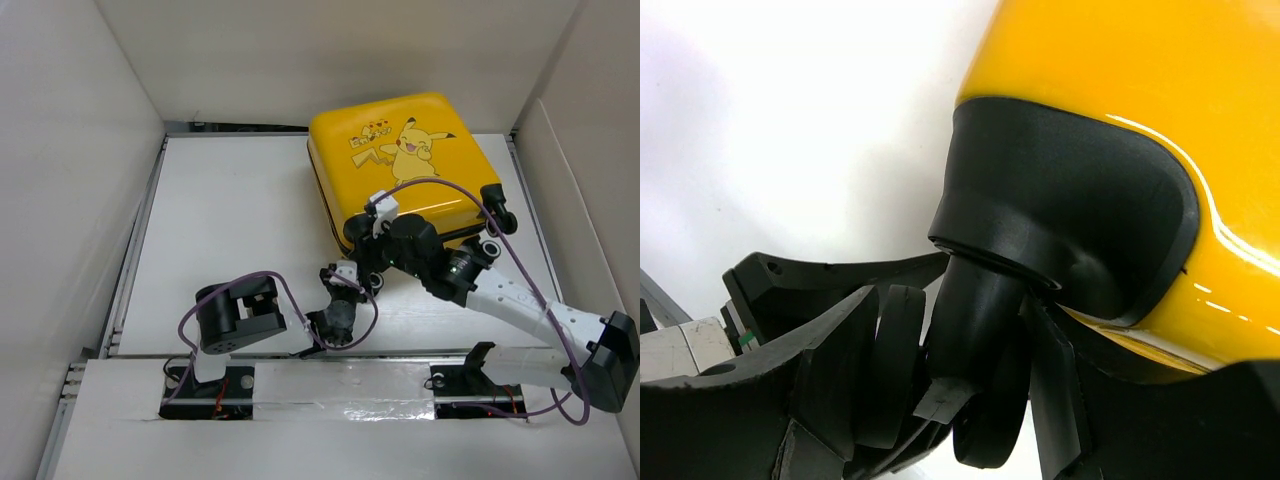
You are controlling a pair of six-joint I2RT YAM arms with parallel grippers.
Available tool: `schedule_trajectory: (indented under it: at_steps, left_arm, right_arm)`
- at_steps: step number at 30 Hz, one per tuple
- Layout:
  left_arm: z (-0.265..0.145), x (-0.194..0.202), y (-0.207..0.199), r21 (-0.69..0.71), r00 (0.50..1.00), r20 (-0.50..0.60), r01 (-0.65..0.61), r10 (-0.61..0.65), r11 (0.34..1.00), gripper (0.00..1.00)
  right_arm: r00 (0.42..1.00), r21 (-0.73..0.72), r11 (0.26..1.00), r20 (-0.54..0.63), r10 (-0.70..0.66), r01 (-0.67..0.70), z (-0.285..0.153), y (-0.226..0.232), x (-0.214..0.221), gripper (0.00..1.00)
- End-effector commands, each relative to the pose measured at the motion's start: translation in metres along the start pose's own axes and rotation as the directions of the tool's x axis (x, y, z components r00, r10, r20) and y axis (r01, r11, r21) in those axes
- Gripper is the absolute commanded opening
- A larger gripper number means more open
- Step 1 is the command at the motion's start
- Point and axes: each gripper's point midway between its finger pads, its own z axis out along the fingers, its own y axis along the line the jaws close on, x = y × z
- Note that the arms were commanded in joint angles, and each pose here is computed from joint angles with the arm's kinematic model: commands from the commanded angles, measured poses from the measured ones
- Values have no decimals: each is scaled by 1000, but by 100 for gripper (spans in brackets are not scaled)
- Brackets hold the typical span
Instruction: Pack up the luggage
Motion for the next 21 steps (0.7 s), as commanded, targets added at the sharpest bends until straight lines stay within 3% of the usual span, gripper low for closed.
schedule_trajectory:
  at_steps: [1, 6, 8, 11, 12, 14, 15, 16, 18, 21]
  left_arm:
    - [1, -154, -53, 313, 817, 326, 381, -475, 870, 56]
    - [-2, -175, -58, 371, 783, 338, 399, -522, 838, 60]
    - [8, -186, -54, 329, 767, 374, 415, -521, 848, 58]
    - [20, -199, -49, 318, 744, 413, 422, -525, 849, 43]
    - [26, -201, -42, 293, 743, 430, 422, -512, 858, 33]
    - [33, -205, -34, 266, 734, 447, 436, -511, 860, 24]
    - [35, -205, -30, 256, 733, 452, 440, -508, 861, 13]
    - [39, -206, -23, 236, 731, 461, 445, -503, 864, 8]
    - [41, -209, -16, 211, 735, 475, 439, -484, 873, 0]
    - [37, -213, -6, 204, 744, 484, 416, -460, 886, 0]
  right_arm:
    - [971, -590, 796, 238, 11, 135, -56, 148, -58, 0]
    - [963, -571, 812, 268, 43, 123, -62, 140, -63, 0]
    - [965, -603, 790, 257, 59, 112, -64, 143, -60, 0]
    - [973, -647, 756, 223, 61, 101, -64, 151, -51, 0]
    - [973, -650, 753, 222, 64, 99, -64, 151, -49, 0]
    - [974, -653, 754, 211, 80, 80, -64, 150, -44, 0]
    - [977, -651, 756, 197, 87, 64, -62, 149, -38, 0]
    - [975, -652, 756, 202, 90, 65, -65, 148, -38, 0]
    - [975, -651, 757, 201, 96, 60, -68, 146, -36, 0]
    - [971, -621, 782, 218, 103, 56, -77, 138, -39, 0]
